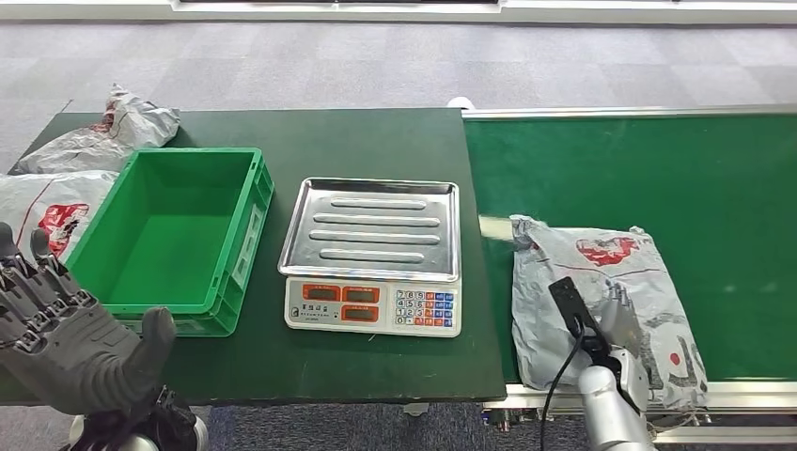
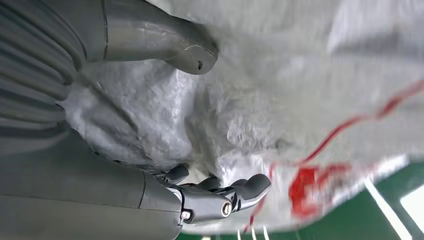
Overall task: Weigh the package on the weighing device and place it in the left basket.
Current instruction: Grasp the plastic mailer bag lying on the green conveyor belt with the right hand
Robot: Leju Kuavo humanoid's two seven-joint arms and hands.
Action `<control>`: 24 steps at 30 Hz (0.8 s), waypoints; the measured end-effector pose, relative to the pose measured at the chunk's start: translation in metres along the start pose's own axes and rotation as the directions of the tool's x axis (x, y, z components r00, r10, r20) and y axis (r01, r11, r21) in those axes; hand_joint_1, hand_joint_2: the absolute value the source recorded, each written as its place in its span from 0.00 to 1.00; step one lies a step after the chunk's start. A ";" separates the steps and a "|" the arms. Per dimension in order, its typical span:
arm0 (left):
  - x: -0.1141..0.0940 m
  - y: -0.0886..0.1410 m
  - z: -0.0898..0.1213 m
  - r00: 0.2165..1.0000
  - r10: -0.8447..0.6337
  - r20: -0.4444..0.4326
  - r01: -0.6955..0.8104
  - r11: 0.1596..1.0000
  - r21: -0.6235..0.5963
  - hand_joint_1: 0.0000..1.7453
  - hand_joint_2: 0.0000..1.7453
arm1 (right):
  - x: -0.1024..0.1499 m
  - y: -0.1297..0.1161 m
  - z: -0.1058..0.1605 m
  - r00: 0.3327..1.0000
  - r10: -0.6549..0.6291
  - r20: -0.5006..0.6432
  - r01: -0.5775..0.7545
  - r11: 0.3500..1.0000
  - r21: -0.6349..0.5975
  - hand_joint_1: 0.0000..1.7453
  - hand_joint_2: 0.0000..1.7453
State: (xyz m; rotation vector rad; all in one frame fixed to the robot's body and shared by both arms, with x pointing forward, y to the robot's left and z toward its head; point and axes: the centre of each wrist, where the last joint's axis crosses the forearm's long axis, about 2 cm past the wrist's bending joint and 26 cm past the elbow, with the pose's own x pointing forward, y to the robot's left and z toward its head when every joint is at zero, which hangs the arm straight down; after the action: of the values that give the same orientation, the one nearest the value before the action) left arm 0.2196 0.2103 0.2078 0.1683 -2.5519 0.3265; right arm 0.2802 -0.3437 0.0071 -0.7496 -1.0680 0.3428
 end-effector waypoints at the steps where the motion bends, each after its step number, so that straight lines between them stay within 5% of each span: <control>1: 0.000 0.000 0.000 1.000 0.003 0.000 -0.003 1.000 -0.003 0.00 1.00 | 0.000 0.006 0.003 1.000 0.001 -0.002 -0.001 1.000 0.024 0.00 1.00; 24: -0.005 -0.004 -0.003 1.000 0.008 -0.001 -0.008 1.000 -0.011 0.00 1.00 | 0.003 0.044 0.021 0.999 0.014 -0.030 -0.010 0.992 0.123 0.00 1.00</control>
State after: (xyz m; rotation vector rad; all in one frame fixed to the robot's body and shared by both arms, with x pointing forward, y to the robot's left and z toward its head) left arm 0.2262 0.2077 0.2078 0.1539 -2.5537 0.3151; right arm 0.2674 -0.3026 -0.0161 -0.6501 -1.0041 0.4024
